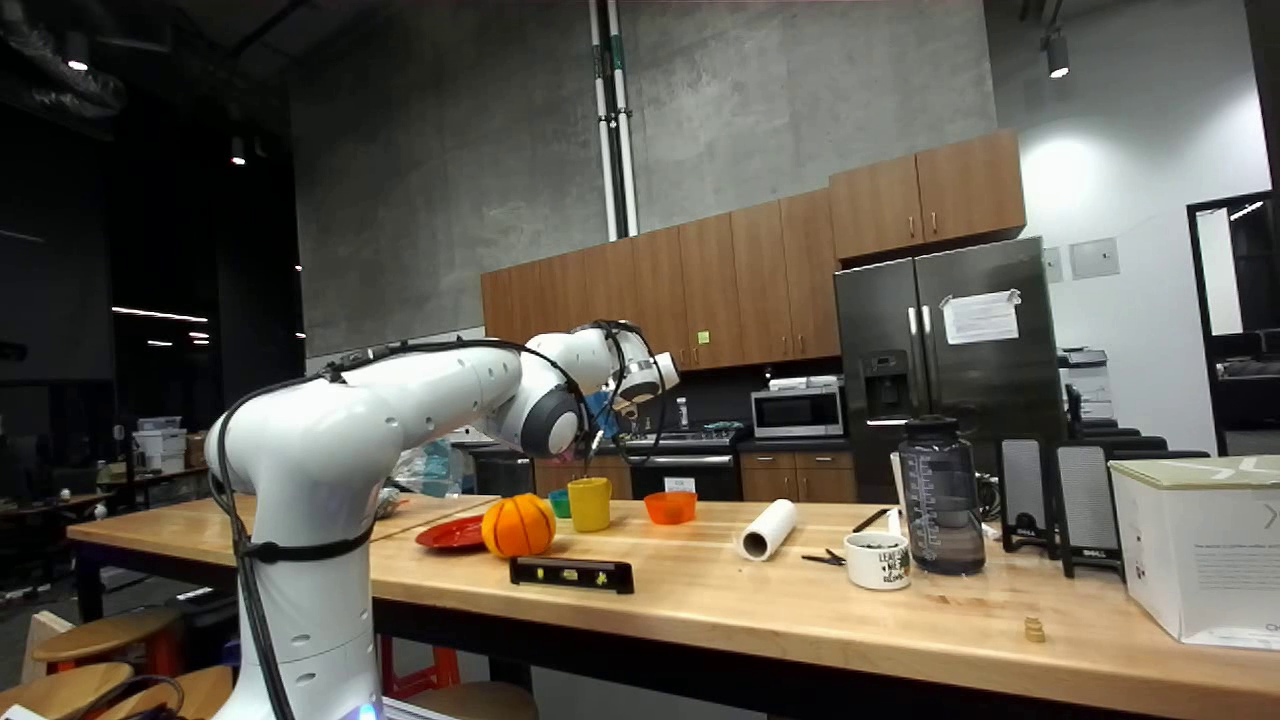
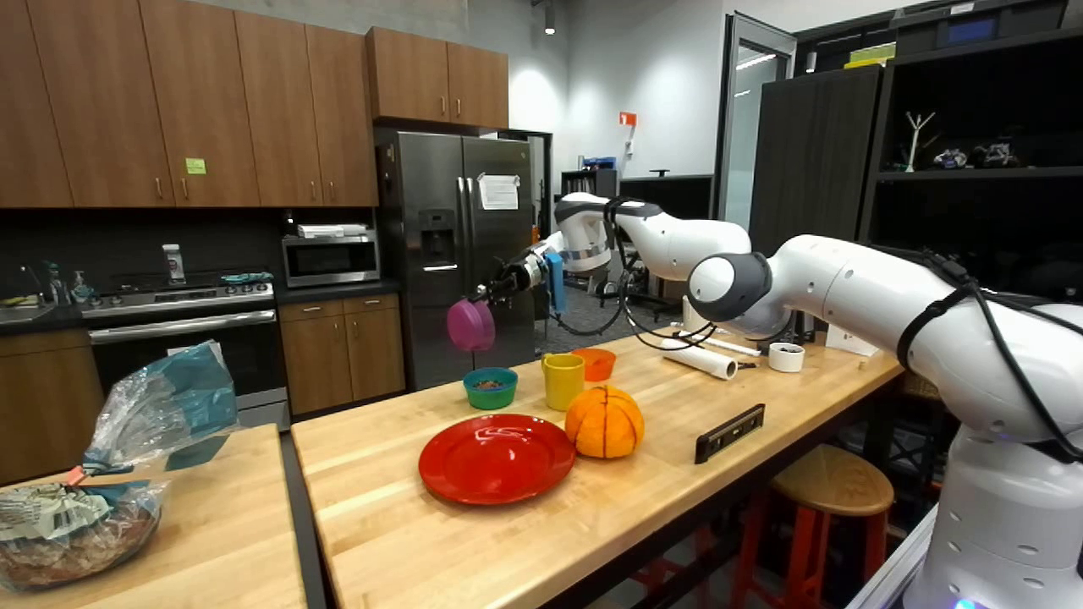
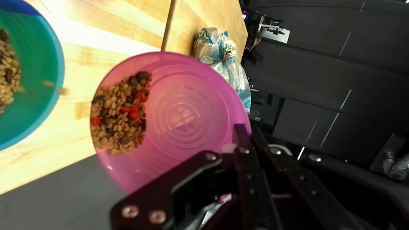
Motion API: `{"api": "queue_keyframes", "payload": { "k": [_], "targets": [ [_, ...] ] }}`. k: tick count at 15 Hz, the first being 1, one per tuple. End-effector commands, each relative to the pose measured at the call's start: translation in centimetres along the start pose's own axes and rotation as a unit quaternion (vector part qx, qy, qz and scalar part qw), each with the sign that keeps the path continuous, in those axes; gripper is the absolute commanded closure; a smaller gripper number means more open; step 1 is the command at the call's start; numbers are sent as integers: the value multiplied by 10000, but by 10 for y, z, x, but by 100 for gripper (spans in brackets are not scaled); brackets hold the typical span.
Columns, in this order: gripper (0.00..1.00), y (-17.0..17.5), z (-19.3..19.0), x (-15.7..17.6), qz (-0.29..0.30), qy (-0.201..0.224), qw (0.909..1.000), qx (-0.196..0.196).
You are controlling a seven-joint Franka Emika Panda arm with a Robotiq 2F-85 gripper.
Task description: Pour the contents from the purple bowl into the green bowl.
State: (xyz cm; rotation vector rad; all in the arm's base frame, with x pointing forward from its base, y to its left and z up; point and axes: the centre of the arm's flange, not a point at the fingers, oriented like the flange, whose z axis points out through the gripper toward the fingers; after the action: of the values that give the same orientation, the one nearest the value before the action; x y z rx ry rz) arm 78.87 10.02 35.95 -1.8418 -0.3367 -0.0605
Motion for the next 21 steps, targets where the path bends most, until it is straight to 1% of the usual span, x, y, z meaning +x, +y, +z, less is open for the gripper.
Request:
{"api": "queue_keyframes", "payload": {
  "k": [1,12,21],
  "targets": [
    [99,-11,1,-54,-74,19,9998,185],
    [99,-11,-2,-61,-67,-20,9996,259],
    [99,-7,-8,-65,-56,46,9995,310]
  ]
}}
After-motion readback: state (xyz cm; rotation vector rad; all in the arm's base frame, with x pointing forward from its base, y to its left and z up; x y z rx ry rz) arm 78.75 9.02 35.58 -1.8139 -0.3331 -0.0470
